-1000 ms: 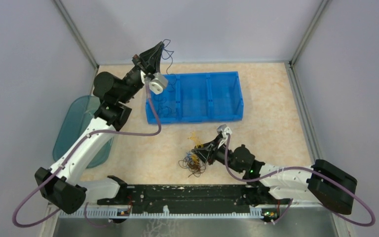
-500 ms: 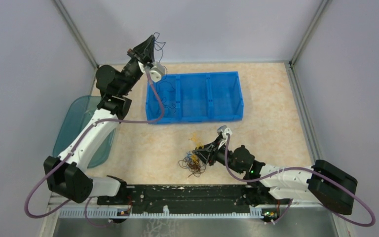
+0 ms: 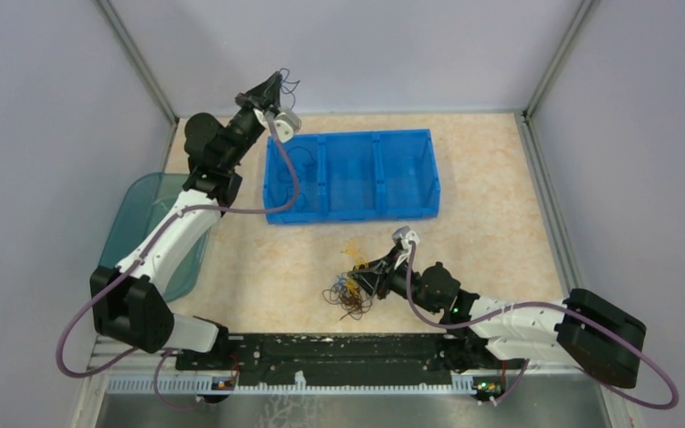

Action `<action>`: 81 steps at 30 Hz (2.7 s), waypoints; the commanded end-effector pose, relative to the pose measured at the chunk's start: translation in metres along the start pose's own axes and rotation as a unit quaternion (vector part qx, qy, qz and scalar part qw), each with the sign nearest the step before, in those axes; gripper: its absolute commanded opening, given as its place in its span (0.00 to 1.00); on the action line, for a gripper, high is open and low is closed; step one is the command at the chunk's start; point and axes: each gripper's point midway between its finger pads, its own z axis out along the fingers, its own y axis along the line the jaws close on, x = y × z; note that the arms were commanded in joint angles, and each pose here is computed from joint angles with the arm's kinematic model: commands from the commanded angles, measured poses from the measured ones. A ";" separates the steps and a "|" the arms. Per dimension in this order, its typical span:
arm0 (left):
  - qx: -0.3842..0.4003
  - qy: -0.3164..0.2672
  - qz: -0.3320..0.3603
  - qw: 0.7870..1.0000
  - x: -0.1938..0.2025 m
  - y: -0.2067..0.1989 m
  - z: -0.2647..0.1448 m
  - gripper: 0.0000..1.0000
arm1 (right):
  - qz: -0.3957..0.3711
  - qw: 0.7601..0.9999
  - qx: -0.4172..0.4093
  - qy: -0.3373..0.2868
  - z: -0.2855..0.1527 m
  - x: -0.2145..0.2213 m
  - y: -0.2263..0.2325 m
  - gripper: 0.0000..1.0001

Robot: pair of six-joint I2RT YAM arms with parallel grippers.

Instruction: Untangle the cables

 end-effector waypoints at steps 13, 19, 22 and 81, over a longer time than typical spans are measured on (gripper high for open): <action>0.255 0.271 -0.204 0.905 0.109 -0.170 -0.077 0.17 | 0.002 0.999 -0.022 -0.042 0.005 -0.032 0.019 0.30; 0.320 0.313 -0.240 0.861 0.109 -0.198 -0.104 0.44 | 0.004 0.999 -0.021 -0.045 0.005 -0.034 0.020 0.30; 0.310 0.332 -0.243 0.857 0.114 -0.195 -0.106 0.53 | 0.005 0.999 -0.022 -0.047 0.006 -0.036 0.021 0.30; 0.470 -0.032 -0.336 0.815 -0.158 -0.174 -0.199 0.01 | 0.002 0.997 -0.079 -0.005 0.009 -0.019 0.040 0.36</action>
